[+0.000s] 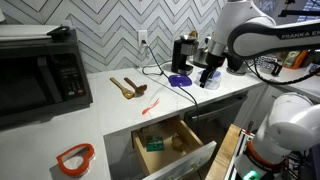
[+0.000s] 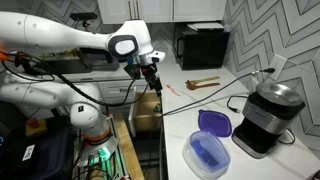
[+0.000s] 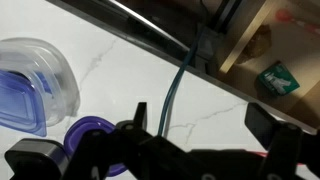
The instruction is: Put the red spoon in the drawer and then close the drawer
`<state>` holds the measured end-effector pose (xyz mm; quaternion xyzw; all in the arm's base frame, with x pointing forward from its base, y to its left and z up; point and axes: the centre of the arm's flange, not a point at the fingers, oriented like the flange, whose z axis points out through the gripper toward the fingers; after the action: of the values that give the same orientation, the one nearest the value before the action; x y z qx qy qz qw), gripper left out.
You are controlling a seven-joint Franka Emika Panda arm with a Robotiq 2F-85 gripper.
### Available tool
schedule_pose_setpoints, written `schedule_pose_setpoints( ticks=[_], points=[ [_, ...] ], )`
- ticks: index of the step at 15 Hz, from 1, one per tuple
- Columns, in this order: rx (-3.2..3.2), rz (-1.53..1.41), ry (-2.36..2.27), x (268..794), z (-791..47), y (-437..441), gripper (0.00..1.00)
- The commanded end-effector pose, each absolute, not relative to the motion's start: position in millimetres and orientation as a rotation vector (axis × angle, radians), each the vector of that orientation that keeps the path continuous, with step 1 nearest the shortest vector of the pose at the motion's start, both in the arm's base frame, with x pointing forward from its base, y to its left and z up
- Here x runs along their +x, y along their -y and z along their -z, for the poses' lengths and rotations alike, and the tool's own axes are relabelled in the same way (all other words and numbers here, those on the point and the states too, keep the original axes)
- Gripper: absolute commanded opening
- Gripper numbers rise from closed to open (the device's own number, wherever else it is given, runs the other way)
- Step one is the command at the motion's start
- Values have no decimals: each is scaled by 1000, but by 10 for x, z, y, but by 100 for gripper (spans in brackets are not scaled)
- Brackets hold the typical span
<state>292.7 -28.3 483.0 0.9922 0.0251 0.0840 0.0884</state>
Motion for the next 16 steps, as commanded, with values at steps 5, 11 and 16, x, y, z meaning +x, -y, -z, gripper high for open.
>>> schedule_pose_setpoints(
  ticks=[5, 11, 16],
  points=[
    [2955, -236, -76, 2931, -4794, 283, 100],
    [2985, -237, -48, 2957, -4801, 108, 100],
    [3021, -178, 72, 2933, -4813, -484, 100]
  ],
)
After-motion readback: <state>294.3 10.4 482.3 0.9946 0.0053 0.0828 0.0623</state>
